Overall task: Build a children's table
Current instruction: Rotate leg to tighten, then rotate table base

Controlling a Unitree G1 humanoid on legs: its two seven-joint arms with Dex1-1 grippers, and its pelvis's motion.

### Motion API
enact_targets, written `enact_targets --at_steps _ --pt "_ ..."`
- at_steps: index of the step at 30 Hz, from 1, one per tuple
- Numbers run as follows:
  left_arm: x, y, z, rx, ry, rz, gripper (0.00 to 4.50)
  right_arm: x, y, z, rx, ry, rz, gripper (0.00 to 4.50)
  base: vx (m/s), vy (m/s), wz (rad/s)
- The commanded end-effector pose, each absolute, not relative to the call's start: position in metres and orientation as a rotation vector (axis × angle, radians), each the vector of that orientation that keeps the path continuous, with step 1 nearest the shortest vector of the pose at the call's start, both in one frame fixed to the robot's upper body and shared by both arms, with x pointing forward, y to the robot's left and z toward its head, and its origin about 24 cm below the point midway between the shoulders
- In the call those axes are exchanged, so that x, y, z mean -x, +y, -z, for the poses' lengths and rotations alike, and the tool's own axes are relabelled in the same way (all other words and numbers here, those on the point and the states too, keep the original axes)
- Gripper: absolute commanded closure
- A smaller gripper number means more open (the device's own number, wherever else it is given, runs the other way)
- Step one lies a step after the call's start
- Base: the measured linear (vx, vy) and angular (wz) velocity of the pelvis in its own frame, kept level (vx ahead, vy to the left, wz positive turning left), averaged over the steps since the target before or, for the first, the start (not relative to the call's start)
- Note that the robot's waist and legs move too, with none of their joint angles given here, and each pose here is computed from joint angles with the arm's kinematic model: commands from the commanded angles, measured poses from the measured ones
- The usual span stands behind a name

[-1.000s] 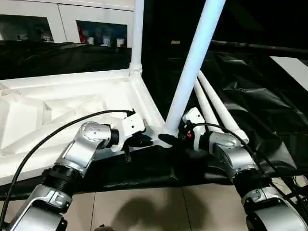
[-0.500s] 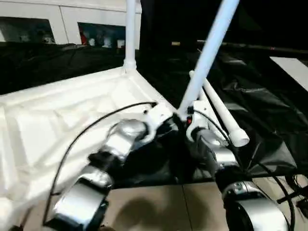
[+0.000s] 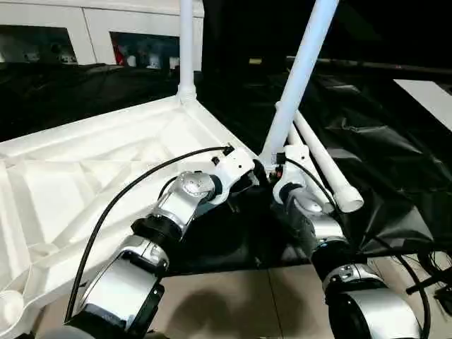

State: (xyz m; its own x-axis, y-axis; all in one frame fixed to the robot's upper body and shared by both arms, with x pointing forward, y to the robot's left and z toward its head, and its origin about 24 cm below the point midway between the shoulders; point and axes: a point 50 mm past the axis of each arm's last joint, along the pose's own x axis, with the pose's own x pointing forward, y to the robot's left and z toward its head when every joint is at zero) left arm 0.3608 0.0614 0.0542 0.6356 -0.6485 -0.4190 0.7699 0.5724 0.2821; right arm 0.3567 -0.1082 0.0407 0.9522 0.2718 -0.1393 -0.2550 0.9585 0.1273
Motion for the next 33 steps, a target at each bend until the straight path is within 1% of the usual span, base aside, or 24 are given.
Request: enact_targets --at_steps 1,2,3,4,6,7,8,9,11,13,15,16,17,19,20,21,24,25,26,29,30,31,32,33 --pt "-0.373 0.062 -0.081 -0.401 0.138 0.759 3.93 -0.355 -0.117 -0.049 -0.092 0.101 -0.274 0.65 0.000 0.000 0.00" --pt "-0.376 0.063 -0.087 -0.374 0.120 0.748 3.93 -0.352 -0.120 -0.050 -0.093 0.087 -0.278 0.65 0.000 0.000 0.00" --pt "-0.381 0.067 -0.099 -0.376 0.073 0.706 3.77 -0.347 -0.123 -0.050 -0.078 0.078 -0.284 0.65 0.000 0.000 0.00" --pt "-0.382 0.068 -0.101 -0.375 0.063 0.697 3.77 -0.345 -0.124 -0.049 -0.073 0.077 -0.285 0.65 0.000 0.000 0.00" --pt "-0.388 0.075 -0.116 -0.384 0.009 0.639 3.53 -0.339 -0.126 -0.048 -0.065 0.078 -0.305 0.65 0.000 0.000 0.00" --pt "-0.390 0.080 -0.122 -0.390 -0.010 0.611 3.53 -0.336 -0.126 -0.047 -0.055 0.081 -0.316 0.65 0.000 0.000 0.00" --pt "-0.390 0.081 -0.123 -0.392 -0.011 0.607 3.45 -0.336 -0.126 -0.047 -0.054 0.081 -0.318 0.65 0.000 0.000 0.00" --pt "-0.395 0.097 -0.134 -0.442 -0.023 0.536 3.45 -0.331 -0.125 -0.045 -0.032 0.093 -0.346 0.65 0.000 0.000 0.00" --pt "-0.398 0.114 -0.142 -0.508 -0.025 0.467 3.20 -0.328 -0.123 -0.044 -0.022 0.103 -0.366 0.65 0.000 0.000 0.00" --pt "-0.398 0.146 -0.153 -0.612 0.016 0.377 3.09 -0.324 -0.120 -0.043 -0.007 0.130 -0.401 0.65 0.000 0.000 0.00" --pt "-0.390 0.183 -0.158 -0.733 0.110 0.329 2.76 -0.320 -0.118 -0.040 0.023 0.167 -0.420 0.65 0.000 0.000 0.00" --pt "-0.387 0.194 -0.159 -0.772 0.148 0.320 2.70 -0.319 -0.118 -0.039 0.031 0.179 -0.421 0.65 0.000 0.000 0.00" --pt "-0.387 0.194 -0.159 -0.772 0.148 0.320 2.68 -0.319 -0.118 -0.039 0.031 0.179 -0.421 0.65 0.000 0.000 0.00" --pt "-0.378 0.215 -0.160 -0.851 0.215 0.282 2.61 -0.318 -0.118 -0.037 0.039 0.200 -0.421 0.65 0.000 0.000 0.00" --pt "-0.370 0.232 -0.164 -0.892 0.268 0.249 2.61 -0.318 -0.117 -0.036 0.041 0.210 -0.423 0.65 0.000 0.000 0.00" --pt "-0.364 0.242 -0.166 -0.919 0.306 0.226 2.96 -0.318 -0.117 -0.035 0.042 0.217 -0.424 0.83 0.000 0.000 0.00" --pt "-0.349 0.271 -0.176 -0.968 0.409 0.149 2.96 -0.318 -0.117 -0.033 0.054 0.236 -0.428 1.04 0.000 0.000 0.00" --pt "-0.342 0.280 -0.178 -0.981 0.449 0.129 3.16 -0.318 -0.117 -0.032 0.060 0.248 -0.425 1.13 0.000 0.000 0.00" --pt "-0.337 0.286 -0.180 -0.999 0.489 0.124 3.33 -0.318 -0.117 -0.031 0.062 0.259 -0.423 1.26 0.000 0.000 0.00" --pt "-0.324 0.297 -0.183 -1.056 0.588 0.130 3.38 -0.317 -0.118 -0.029 0.080 0.286 -0.435 1.38 0.000 0.000 0.00" --pt "-0.322 0.299 -0.184 -1.060 0.596 0.128 3.45 -0.317 -0.118 -0.029 0.083 0.290 -0.436 1.56 0.000 0.000 0.00" --pt "-0.315 0.307 -0.187 -1.083 0.635 0.111 3.45 -0.318 -0.119 -0.028 0.098 0.306 -0.434 1.56 0.000 0.000 0.00" --pt "-0.312 0.309 -0.189 -1.090 0.655 0.103 3.63 -0.318 -0.119 -0.027 0.104 0.312 -0.432 1.56 0.000 0.000 0.00" --pt "-0.309 0.312 -0.188 -1.094 0.677 0.103 3.74 -0.318 -0.119 -0.026 0.103 0.321 -0.434 1.74 0.000 0.000 0.00"
